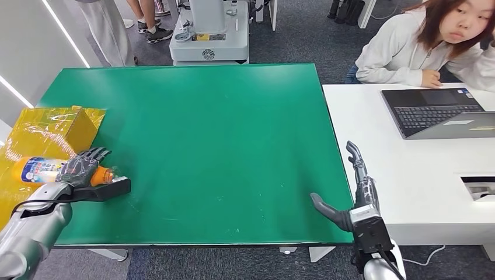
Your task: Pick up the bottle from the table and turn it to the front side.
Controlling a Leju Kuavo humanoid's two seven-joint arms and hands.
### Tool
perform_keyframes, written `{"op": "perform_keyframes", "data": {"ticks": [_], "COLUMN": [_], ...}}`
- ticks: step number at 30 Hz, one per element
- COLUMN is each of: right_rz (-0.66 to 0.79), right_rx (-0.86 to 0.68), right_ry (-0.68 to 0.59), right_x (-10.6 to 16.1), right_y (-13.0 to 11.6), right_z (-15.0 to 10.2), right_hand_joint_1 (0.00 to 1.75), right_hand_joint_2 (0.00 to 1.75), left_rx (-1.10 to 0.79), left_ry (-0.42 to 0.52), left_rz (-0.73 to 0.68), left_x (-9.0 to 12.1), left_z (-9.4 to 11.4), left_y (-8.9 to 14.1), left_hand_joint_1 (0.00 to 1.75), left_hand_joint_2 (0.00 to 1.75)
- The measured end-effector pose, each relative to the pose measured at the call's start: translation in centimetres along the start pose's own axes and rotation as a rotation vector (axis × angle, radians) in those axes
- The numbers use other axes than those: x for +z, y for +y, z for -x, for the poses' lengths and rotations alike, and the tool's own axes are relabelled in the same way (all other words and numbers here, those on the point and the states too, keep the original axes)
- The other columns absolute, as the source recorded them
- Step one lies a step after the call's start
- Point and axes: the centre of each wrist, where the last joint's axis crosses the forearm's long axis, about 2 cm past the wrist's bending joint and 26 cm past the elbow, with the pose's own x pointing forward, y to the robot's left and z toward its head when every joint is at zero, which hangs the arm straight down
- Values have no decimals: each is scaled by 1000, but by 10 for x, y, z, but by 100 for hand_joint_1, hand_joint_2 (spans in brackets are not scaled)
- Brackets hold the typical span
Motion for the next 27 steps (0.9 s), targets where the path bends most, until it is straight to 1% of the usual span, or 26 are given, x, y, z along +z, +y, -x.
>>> {"op": "perform_keyframes", "data": {"ticks": [5, 9, 12, 15, 18, 20, 24, 27], "right_rz": [-2, 0, -1, -1, 0, 3, 11, 16], "right_rx": [-3, -3, -6, -10, -14, -18, -26, -29], "right_ry": [2, 8, 14, 25, 33, 35, 42, 45], "right_x": [0, 2, 5, 9, 12, 12, 10, 8], "right_y": [0, 1, 1, 2, 3, 3, 3, 2], "right_z": [0, 0, 0, 0, 0, -1, 0, 0], "right_hand_joint_1": [0, 0, 0, 0, 0, 0, 0, 0], "right_hand_joint_2": [175, 175, 175, 175, 175, 175, 175, 175], "left_rx": [47, 177, 327, 470, 600, 642, 630, 622], "left_ry": [-9, -55, -109, -122, -84, -44, 50, 89], "left_rz": [-34, -94, -175, -297, -416, -482, -637, -698], "left_x": [3, 6, 9, 11, 11, 10, 9, 9], "left_z": [-2, -8, -20, -39, -57, -65, -72, -75], "left_y": [-6, -16, -28, -38, -41, -39, -29, -25], "left_hand_joint_1": [0, 0, 0, 0, 0, 0, 0, 0], "left_hand_joint_2": [175, 175, 175, 175, 175, 175, 175, 175]}}
